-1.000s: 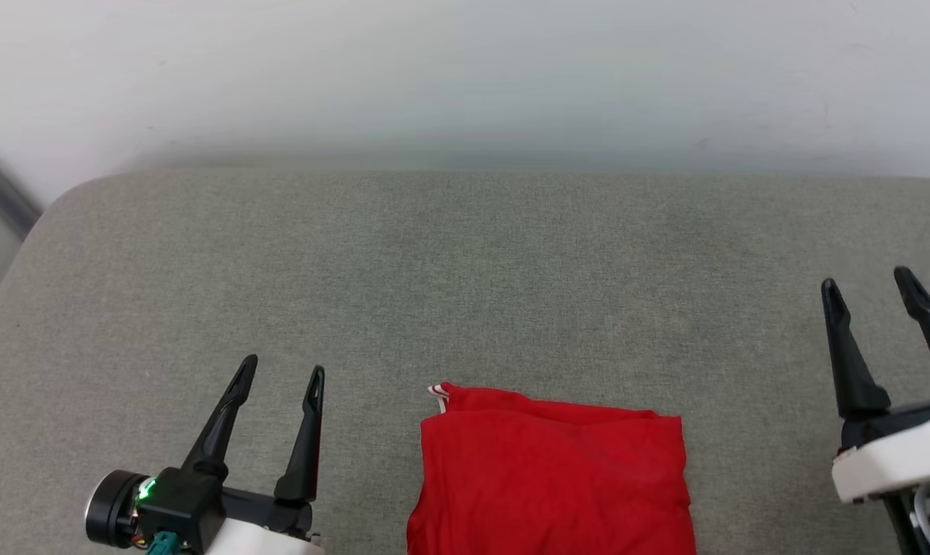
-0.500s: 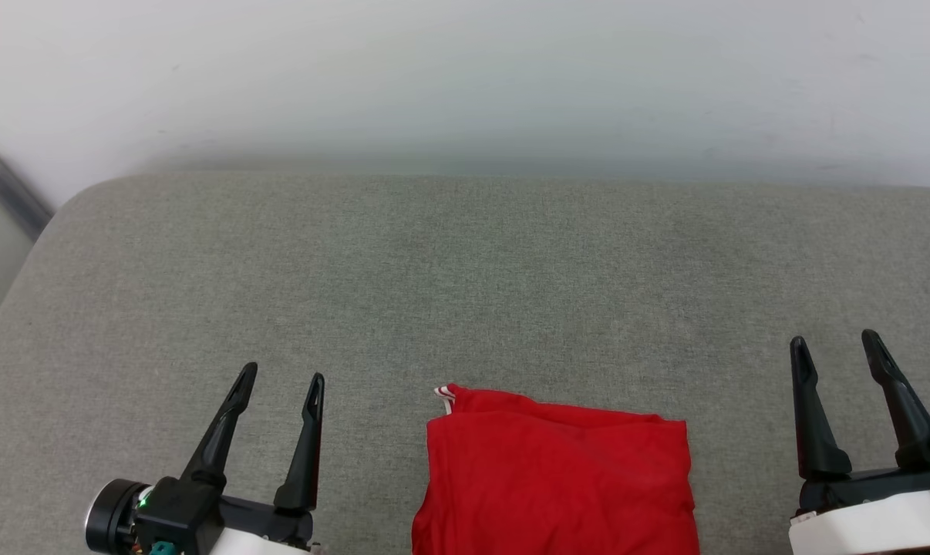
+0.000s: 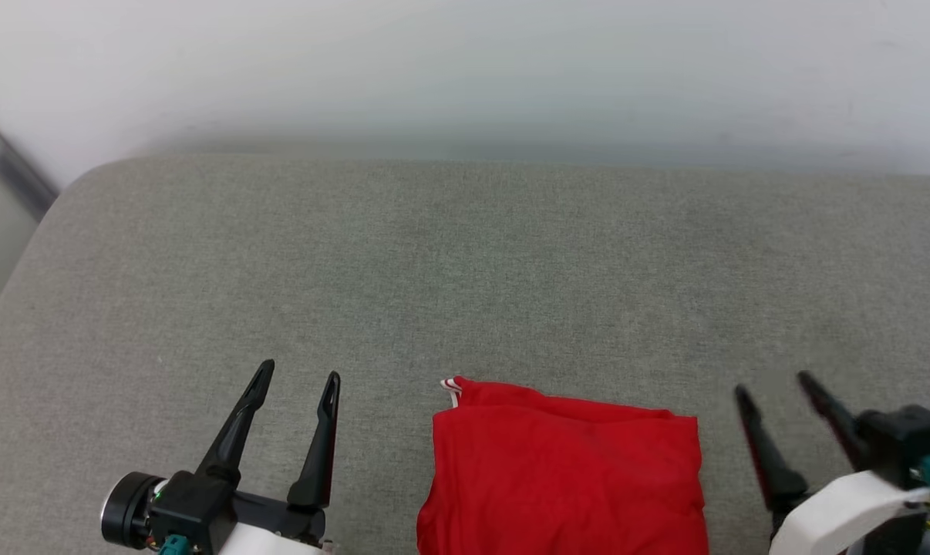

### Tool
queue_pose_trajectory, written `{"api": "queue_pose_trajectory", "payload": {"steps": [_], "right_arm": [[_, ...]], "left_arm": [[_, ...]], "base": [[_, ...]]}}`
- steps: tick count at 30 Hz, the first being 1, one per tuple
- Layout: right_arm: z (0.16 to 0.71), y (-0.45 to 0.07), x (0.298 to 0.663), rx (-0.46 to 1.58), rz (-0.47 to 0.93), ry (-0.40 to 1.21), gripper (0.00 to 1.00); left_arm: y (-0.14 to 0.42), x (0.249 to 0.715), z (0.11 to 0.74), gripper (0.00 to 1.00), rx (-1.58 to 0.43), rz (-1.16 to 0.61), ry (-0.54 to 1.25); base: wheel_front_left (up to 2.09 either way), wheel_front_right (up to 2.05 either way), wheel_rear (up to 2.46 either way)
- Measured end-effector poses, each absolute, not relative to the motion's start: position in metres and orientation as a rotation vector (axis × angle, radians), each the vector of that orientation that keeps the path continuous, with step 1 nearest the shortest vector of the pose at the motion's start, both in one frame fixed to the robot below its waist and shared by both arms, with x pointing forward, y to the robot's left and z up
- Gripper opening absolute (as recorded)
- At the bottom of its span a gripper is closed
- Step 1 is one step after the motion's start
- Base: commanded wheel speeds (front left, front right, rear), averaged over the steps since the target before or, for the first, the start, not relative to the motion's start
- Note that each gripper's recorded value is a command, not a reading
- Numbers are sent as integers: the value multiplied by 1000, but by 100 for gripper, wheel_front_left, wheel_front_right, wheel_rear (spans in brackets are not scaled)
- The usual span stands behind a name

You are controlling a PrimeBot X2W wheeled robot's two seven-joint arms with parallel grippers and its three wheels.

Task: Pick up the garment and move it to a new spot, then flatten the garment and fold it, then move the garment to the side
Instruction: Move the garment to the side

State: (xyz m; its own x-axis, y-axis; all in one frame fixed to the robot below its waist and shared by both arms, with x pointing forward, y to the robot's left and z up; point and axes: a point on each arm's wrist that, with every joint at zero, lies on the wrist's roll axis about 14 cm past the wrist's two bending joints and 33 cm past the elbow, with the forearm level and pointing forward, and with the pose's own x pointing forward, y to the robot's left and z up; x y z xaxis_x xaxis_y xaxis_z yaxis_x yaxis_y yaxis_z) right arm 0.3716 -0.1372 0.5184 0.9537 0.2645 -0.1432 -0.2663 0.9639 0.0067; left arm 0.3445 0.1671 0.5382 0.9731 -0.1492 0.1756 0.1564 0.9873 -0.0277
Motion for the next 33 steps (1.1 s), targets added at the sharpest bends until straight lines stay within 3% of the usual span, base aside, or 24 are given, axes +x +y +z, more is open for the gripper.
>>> {"api": "queue_pose_trajectory", "payload": {"steps": [8, 11, 21, 28, 29, 30, 33], "right_arm": [[445, -128, 344, 1, 376, 723, 100], [431, -132, 337, 1, 370, 866, 100], [391, -101, 331, 21, 459, 1113, 100], [366, -86, 329, 20, 504, 1188, 100], [364, -85, 329, 19, 508, 1187, 43], [363, -83, 331, 18, 509, 1183, 0], [364, -80, 334, -3, 524, 1153, 0]], "left_arm": [[169, 355, 529, 100, -37, -155, -143], [169, 357, 527, 100, -39, -150, -138], [186, 360, 513, 100, -33, -93, -89], [190, 358, 508, 100, -29, -78, -71], [191, 358, 507, 100, -29, -77, -70], [190, 358, 506, 100, -29, -80, -66], [187, 357, 504, 100, -36, -91, -60]], "base": [[0, 0, 0], [0, 0, 0], [0, 0, 0], [0, 0, 0], [0, 0, 0], [0, 0, 0], [0, 0, 0]]}}
